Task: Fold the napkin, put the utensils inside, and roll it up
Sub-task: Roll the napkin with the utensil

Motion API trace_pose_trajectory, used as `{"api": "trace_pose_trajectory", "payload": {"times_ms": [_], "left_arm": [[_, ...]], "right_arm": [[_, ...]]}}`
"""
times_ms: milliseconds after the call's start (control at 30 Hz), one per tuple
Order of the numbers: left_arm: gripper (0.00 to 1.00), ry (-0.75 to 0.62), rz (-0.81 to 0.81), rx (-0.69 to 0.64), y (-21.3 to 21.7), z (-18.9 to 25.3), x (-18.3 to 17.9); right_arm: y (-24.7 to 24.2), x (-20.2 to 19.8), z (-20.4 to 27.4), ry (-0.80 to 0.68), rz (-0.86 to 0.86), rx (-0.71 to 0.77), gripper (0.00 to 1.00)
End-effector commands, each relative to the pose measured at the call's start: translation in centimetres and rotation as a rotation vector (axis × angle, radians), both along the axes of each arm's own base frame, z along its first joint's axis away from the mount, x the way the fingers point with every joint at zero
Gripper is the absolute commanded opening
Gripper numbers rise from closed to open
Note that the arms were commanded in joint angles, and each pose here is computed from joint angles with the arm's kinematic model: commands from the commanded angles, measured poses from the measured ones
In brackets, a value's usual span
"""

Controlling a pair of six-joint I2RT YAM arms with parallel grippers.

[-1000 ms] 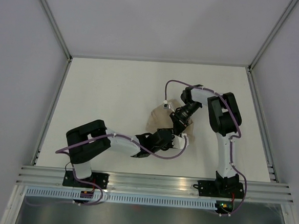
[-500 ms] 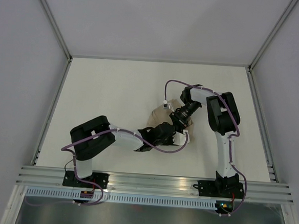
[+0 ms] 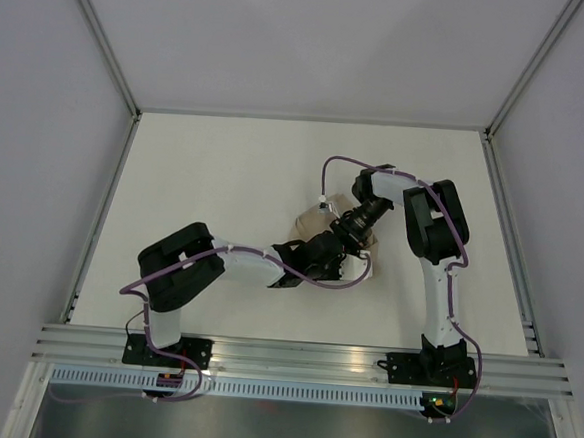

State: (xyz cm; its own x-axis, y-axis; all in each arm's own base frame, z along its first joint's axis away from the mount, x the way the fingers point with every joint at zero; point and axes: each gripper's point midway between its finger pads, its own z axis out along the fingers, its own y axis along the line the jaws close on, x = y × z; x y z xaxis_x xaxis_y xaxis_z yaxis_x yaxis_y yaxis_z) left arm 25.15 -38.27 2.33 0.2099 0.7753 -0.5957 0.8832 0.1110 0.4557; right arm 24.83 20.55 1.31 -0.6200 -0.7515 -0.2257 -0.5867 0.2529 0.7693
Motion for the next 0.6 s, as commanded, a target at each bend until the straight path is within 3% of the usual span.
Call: {"api": "trace_pose_trajectory", "payload": {"times_ms": [0, 100, 267, 567], "left_arm": [[0.02, 0.134, 0.037, 0.001, 0.1, -1.2, -1.1], [0.02, 0.199, 0.031, -0.026, -0.5, -0.8, -2.0], [0.02, 0.28, 0.043, -0.021, -0.8, -1.6, -2.8], [0.02, 0.434, 0.093, -0.087, -0.8, -2.0, -2.9]], "right_arm": [[-1.7, 4.6, -4.8, -0.28, 0.074, -0.115, 0.42], [-1.4, 5.7, -3.6, -0.332, 0.036, -0.115, 0.51], [-0.7, 8.2, -0.9, -0.476, -0.068, -0.097, 0.53], [-3.3, 14.0, 5.3, -0.68, -0.473, -0.065, 0.57]]}}
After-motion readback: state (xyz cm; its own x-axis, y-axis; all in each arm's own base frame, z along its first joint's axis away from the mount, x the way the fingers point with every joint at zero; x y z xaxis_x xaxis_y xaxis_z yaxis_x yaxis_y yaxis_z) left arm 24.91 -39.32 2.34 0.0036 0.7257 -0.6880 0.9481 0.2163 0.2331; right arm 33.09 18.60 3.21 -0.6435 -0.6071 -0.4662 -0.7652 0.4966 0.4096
